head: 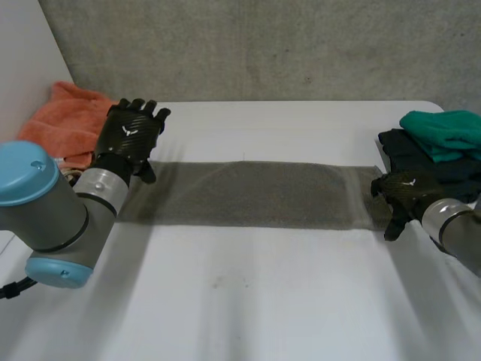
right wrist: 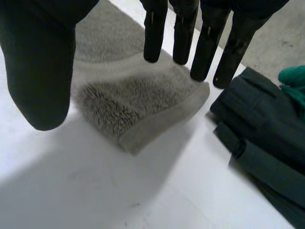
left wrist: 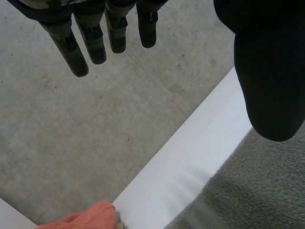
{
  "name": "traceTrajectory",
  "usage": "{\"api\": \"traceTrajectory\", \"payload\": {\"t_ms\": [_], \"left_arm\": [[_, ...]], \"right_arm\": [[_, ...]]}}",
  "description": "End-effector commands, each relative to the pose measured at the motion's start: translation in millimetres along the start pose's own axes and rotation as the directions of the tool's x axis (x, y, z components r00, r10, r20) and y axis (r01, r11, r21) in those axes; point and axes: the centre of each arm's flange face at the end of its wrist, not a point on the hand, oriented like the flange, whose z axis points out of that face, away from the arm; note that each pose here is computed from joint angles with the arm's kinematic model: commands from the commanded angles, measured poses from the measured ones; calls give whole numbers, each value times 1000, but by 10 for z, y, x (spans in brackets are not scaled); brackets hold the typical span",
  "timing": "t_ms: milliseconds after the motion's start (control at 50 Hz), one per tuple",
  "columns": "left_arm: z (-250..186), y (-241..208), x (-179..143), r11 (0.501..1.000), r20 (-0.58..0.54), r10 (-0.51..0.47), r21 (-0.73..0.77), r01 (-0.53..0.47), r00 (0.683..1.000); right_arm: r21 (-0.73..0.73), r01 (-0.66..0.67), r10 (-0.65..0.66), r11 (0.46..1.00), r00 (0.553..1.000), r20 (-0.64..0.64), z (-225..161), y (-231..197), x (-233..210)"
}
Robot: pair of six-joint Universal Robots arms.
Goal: Fold the laundry.
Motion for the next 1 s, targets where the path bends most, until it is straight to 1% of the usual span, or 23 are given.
{"api": "traceTrajectory", "payload": {"t_ms": [20, 80, 160, 240, 300, 380, 400, 440, 480, 540, 560, 600, 620, 640, 700, 720, 780, 800, 860, 880, 920, 940, 1000], "left_arm": [[6, 54, 18, 1000, -2, -5, -16, 5, 1000], [3, 62, 15, 1000, -1, -5, -20, 5, 1000], [-19, 69, 11, 1000, -3, -6, -24, 6, 1000], [-37, 49, -12, 1000, 2, -5, -23, 5, 1000], [-64, 12, -39, 1000, 7, -4, -17, 4, 1000], [-92, -31, -115, 1000, 26, -2, -10, 2, 1000], [-97, -35, -135, 1000, 31, -1, -10, 1, 1000], [-116, -54, -179, 1000, 41, -1, -7, 2, 999], [-123, -67, -211, 1000, 51, 0, -5, 0, 999], [-122, -105, -280, 1000, 69, -1, 5, 0, 998], [-120, -121, -321, 1000, 81, 1, 8, -2, 997], [-121, -134, -359, 1000, 92, 2, 12, -4, 996], [-121, -144, -375, 1000, 95, 2, 15, -3, 995], [-126, -154, -410, 1000, 104, 3, 17, -5, 995], [-128, -171, -463, 1000, 120, 4, 21, -6, 993], [-130, -181, -505, 1000, 131, 5, 24, -8, 991], [-130, -182, -573, 1000, 149, -3, 24, -1, 989], [-133, -183, -604, 1000, 157, -15, 25, 11, 988], [-137, -160, -648, 999, 168, -41, 24, 37, 985], [-143, -147, -676, 998, 176, -56, 22, 53, 983], [-144, -140, -704, 998, 183, -69, 22, 66, 981], [-147, -127, -709, 997, 184, -75, 19, 72, 980], [-164, -99, -695, 997, 181, -83, 11, 82, 980]], "right_arm": [[23, 56, -55, 998, 998, -24, 318, 205, -26], [23, 83, -82, 996, 996, -38, 361, 212, 0], [1, 119, -118, 993, 991, -61, 309, 201, 43], [-14, 154, -154, 988, 985, -80, 174, 183, 74], [-43, 197, -201, 979, 970, -139, 21, 185, 300], [-116, 293, -311, 949, 928, -207, -104, 269, 601], [-146, 328, -354, 933, 906, -232, -127, 297, 733], [-166, 356, -388, 920, 887, -249, -135, 312, 838], [-172, 400, -433, 900, 862, -263, -137, 262, 888], [-127, 435, -453, 892, 845, -285, -142, 55, 835], [-71, 461, -460, 885, 837, -296, -146, -145, 731], [-16, 476, -458, 879, 835, -304, -139, -319, 627], [15, 483, -457, 875, 837, -303, -137, -410, 554], [77, 491, -449, 868, 841, -302, -144, -587, 425], [186, 505, -448, 843, 850, -278, -153, -858, 118], [266, 519, -460, 813, 851, -254, -176, -1041, -143], [378, 536, -498, 755, 843, -204, -169, -1222, -605], [457, 536, -518, 710, 837, -176, -147, -1323, -936], [588, 516, -551, 623, 823, -140, -140, -1449, -1459], [658, 496, -573, 567, 811, -118, -131, -1474, -1748], [720, 466, -601, 514, 795, -85, -120, -1457, -2021], [769, 430, -631, 472, 774, -45, -87, -1389, -2249], [822, 371, -684, 431, 729, 30, -29, -1183, -2600]]}}
